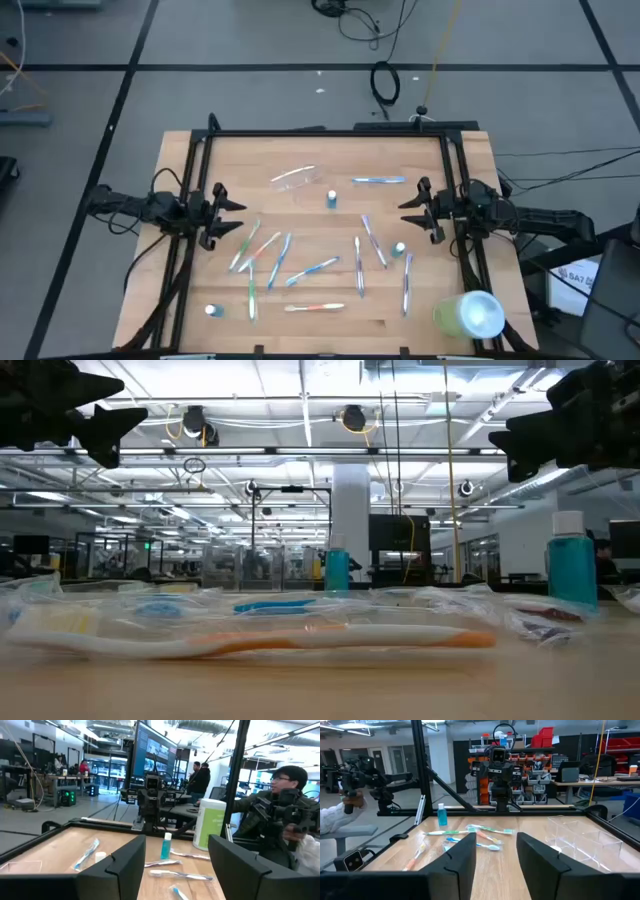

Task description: Pick & Place toothbrushing station

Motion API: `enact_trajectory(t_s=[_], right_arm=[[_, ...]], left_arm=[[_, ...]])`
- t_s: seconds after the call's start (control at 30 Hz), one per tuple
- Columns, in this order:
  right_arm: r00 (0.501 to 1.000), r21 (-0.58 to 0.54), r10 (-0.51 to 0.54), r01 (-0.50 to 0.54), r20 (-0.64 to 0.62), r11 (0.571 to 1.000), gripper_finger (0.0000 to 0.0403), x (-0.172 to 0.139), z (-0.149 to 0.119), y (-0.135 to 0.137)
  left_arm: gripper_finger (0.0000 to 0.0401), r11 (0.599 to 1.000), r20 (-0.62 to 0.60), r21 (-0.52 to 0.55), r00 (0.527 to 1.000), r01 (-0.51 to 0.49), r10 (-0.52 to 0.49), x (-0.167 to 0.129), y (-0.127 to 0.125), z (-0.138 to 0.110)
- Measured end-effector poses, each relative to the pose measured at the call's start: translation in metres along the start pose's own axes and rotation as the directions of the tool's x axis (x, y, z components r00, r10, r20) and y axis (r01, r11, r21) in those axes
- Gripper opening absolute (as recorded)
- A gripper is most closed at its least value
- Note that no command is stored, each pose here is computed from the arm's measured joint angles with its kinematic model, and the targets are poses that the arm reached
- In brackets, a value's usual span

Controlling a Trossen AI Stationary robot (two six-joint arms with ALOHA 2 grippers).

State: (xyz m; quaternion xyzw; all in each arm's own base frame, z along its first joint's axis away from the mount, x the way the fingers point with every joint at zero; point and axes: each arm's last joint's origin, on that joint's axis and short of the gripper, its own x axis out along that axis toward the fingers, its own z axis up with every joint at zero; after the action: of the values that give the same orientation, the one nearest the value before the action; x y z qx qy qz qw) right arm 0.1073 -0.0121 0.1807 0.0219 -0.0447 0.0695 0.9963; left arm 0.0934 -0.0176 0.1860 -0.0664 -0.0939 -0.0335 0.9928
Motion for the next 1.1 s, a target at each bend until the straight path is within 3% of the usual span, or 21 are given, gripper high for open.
enact_trajectory(t_s=[0.33, 0.53, 0.63, 0.73, 0.9, 1.1], right_arm=[[0.999, 0.008, 0.002, -0.003, 0.053, 1.000, 0.0138, 0.000, 0.005, 0.000], [0.956, -0.098, 0.015, 0.014, 0.291, 0.995, 0.0136, -0.003, 0.029, 0.002], [0.912, -0.048, 0.010, 0.010, 0.410, 0.999, 0.0135, -0.004, 0.040, 0.003], [0.915, -0.019, 0.023, -0.017, 0.404, 1.000, 0.0135, 0.001, 0.039, 0.004], [0.957, 0.046, -0.097, 0.088, 0.274, 0.995, 0.0135, 0.021, 0.034, -0.001], [0.981, 0.032, -0.103, 0.099, 0.166, 0.995, 0.0134, 0.053, 0.044, -0.003]], left_arm=[[0.0223, 0.999, 0.009, -0.036, 1.000, 0.001, -0.001, 0.000, 0.000, 0.001], [0.0223, 1.000, 0.105, -0.005, 0.994, 0.010, -0.009, -0.001, -0.001, 0.010], [0.0223, 0.999, 0.154, 0.035, 0.988, 0.007, -0.012, -0.001, -0.001, 0.015], [0.0223, 0.999, 0.185, 0.050, 0.983, 0.009, -0.019, -0.002, -0.002, 0.019], [0.0223, 1.000, 0.083, -0.005, 0.996, 0.022, -0.022, 0.003, -0.003, 0.019], [0.0223, 0.984, -0.153, -0.085, 0.978, -0.158, 0.144, 0.019, -0.003, 0.030]])
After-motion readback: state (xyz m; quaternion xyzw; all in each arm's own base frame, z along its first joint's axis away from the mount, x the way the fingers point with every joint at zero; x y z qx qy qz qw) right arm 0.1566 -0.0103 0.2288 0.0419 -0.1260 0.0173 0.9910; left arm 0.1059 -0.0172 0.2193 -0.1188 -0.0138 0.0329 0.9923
